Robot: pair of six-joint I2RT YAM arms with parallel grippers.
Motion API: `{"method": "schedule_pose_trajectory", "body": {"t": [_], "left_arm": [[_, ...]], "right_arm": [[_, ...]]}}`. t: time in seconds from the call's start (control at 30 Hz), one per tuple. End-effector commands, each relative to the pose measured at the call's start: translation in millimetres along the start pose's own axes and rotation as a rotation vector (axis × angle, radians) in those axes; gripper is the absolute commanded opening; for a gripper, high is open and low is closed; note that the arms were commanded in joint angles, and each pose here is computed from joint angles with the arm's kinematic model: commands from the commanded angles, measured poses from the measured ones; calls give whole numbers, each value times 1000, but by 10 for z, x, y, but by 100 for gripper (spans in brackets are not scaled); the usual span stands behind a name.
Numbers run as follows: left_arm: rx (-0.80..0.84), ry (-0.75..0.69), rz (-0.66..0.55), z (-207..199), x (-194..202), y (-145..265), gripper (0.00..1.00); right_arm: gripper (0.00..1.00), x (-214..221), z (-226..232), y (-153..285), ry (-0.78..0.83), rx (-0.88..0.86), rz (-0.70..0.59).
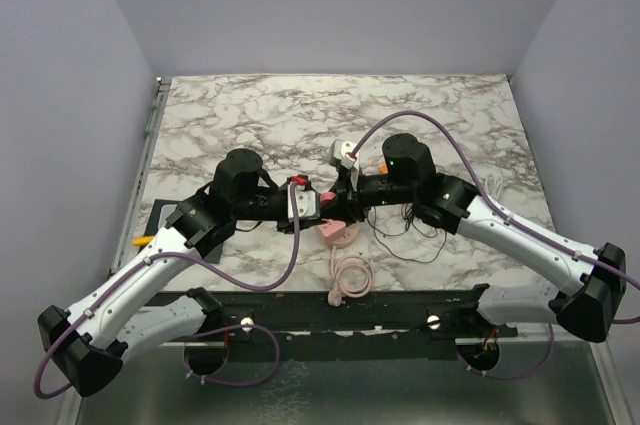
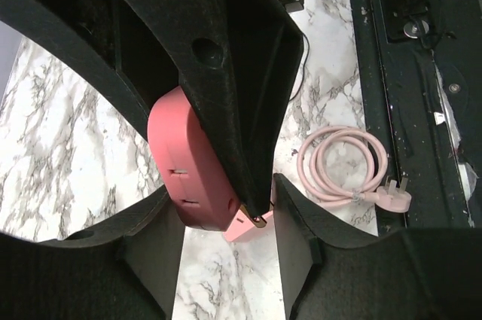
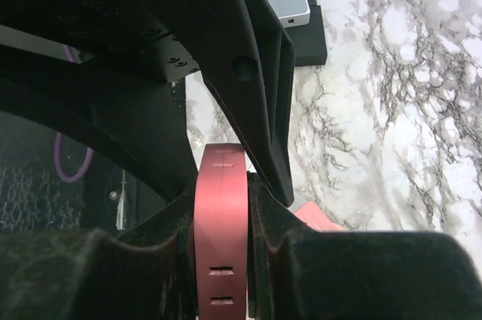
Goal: Insert the plug
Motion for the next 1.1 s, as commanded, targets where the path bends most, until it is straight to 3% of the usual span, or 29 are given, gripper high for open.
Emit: {"method": "schedule_pose_trajectory", "body": {"t": [0.0,0.4,0.63,0.8,1.07], "left_arm": [[44,-43,-30,-37,-111,29,45],[99,-122,12,-104,-3,49,17],[112,-150,22,-137,30,71,14],[110,-179,25,-137,25,92,2],[100,-195,32,-118,26,100,0]], "right_arm": [[4,-72,121,74,36,-62,-51],[4,-156,78,175,39,-36,-77],[4,-168,46,238,39,-24,-76],[4,-162,55,268,36,-44,-57],[6,-136,57,302,31,-51,-27]]}}
Point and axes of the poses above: each gripper's point midway between its finger pads, its own y axis back along the fingers, its own z axis along the line the jaws close on, x = y × z, the point moved 5 cm from there along y, back along the fingers
